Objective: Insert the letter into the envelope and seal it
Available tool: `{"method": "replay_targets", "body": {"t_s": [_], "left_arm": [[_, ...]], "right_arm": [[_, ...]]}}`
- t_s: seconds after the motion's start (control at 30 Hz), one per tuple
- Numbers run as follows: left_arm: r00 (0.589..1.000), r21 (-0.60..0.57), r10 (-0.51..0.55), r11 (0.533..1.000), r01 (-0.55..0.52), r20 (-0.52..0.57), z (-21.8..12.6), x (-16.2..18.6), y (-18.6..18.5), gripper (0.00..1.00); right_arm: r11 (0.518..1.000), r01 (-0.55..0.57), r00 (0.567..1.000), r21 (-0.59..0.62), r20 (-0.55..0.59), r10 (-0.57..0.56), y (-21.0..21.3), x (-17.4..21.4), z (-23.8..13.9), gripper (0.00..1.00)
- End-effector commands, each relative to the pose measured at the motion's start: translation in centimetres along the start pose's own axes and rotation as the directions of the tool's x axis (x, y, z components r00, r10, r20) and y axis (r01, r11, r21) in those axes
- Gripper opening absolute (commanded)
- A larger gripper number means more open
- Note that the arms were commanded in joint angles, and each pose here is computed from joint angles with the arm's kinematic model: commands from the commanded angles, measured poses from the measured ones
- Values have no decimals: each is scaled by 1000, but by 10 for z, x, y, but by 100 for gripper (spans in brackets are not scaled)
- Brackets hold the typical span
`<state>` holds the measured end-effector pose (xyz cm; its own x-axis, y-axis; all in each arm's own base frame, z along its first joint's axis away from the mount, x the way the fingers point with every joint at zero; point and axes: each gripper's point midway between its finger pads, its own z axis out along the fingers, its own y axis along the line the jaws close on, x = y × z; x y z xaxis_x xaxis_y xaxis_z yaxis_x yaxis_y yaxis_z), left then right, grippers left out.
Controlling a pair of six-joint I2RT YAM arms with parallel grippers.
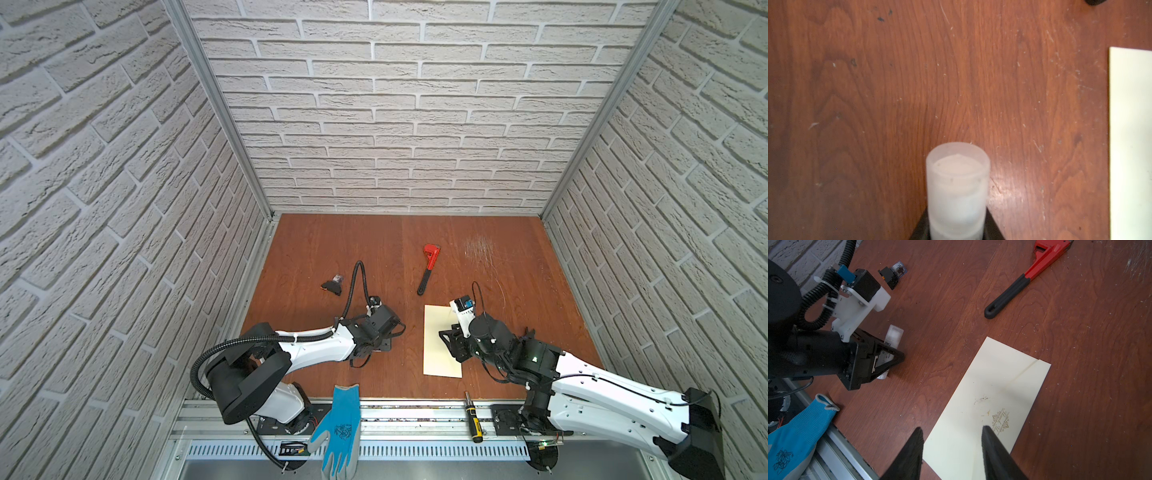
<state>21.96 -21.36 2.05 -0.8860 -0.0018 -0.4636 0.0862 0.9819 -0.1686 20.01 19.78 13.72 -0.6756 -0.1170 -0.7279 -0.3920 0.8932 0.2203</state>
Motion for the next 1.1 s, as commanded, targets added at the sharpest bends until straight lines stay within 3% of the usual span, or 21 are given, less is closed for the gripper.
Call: {"method": "replay_targets", "body": {"t_s": [0.0,0.47,0.73,0.9,1.07], "left_arm": [[999,-47,-7,999,5,-45,9,15,15,33],[1000,-5,15,1000,-15,-22,2,-3,-5,48],[984,69,62,995,-74,166,-49,-60,-29,57],[912,33,122,989,-147,391,-117,-119,-27,66],[798,-73,125,992,-102,590,-169,-160,33,73]], "right_arm": [[1000,-1,999,18,41,0,-4,-9,-9,47],[998,26,998,65,63,-30,-13,-19,-25,47],[990,48,992,134,112,-63,-22,-40,-39,48],[979,40,978,197,191,-79,-31,-69,-56,50],[932,23,950,362,282,-134,-70,-103,-71,52]]}}
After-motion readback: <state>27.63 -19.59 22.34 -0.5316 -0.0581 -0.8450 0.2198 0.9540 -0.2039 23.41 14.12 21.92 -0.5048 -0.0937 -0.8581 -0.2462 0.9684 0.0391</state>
